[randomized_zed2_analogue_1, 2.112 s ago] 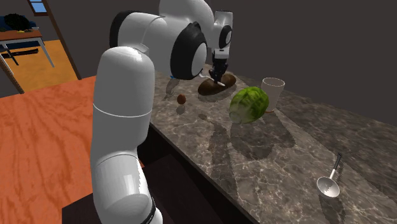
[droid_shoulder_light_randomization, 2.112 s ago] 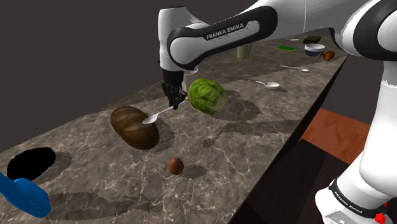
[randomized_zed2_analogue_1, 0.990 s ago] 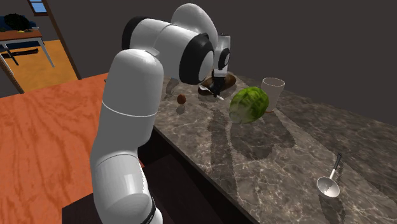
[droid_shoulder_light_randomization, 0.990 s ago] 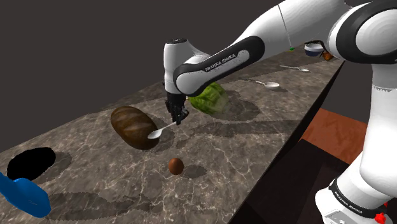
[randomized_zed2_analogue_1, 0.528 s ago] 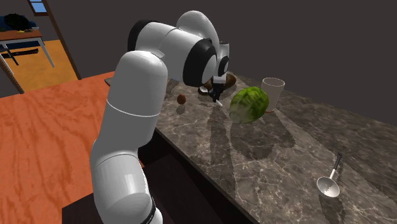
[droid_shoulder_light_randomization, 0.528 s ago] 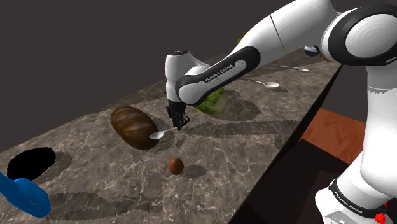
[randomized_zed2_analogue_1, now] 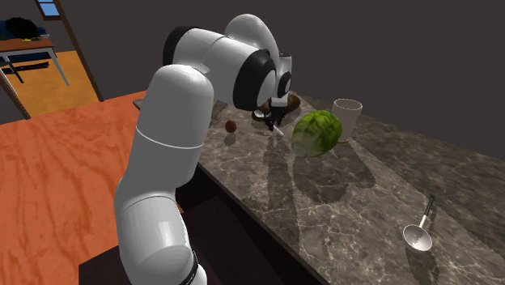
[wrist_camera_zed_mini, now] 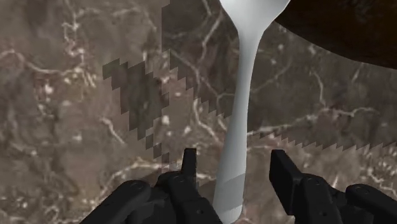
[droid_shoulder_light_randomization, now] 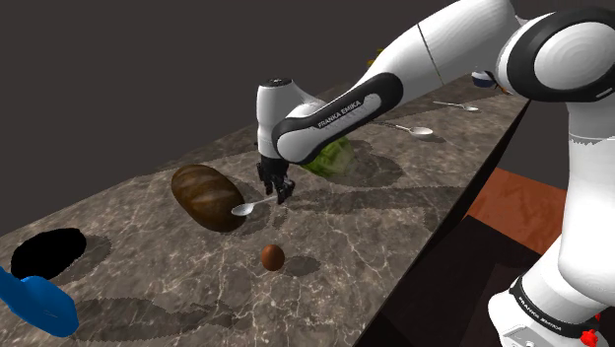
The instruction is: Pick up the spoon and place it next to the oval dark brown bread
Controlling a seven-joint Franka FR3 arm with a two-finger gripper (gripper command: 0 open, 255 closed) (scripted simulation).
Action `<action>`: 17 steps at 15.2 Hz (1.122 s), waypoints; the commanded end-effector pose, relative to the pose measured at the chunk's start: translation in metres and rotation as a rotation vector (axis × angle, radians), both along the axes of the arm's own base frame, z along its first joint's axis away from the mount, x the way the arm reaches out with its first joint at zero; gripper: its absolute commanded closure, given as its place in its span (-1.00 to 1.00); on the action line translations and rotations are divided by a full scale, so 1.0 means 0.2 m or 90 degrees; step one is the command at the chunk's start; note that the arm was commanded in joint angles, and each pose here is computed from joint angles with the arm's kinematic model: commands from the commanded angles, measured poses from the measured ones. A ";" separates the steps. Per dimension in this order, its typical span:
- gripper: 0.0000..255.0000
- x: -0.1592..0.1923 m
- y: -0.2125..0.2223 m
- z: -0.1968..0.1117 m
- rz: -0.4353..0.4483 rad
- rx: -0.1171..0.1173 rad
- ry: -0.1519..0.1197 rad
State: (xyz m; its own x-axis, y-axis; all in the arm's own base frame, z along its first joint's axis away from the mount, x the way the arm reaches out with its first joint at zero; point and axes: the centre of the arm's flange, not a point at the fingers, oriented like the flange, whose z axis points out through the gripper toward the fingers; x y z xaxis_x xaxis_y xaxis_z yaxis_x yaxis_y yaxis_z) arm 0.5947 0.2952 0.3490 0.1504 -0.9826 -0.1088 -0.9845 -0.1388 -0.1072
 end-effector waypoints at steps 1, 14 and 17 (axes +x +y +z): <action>-1.00 0.00 0.00 -0.01 0.000 0.000 0.001; -1.00 -0.02 -0.03 0.24 0.000 0.000 0.001; -1.00 -0.02 -0.03 0.24 0.000 0.000 0.001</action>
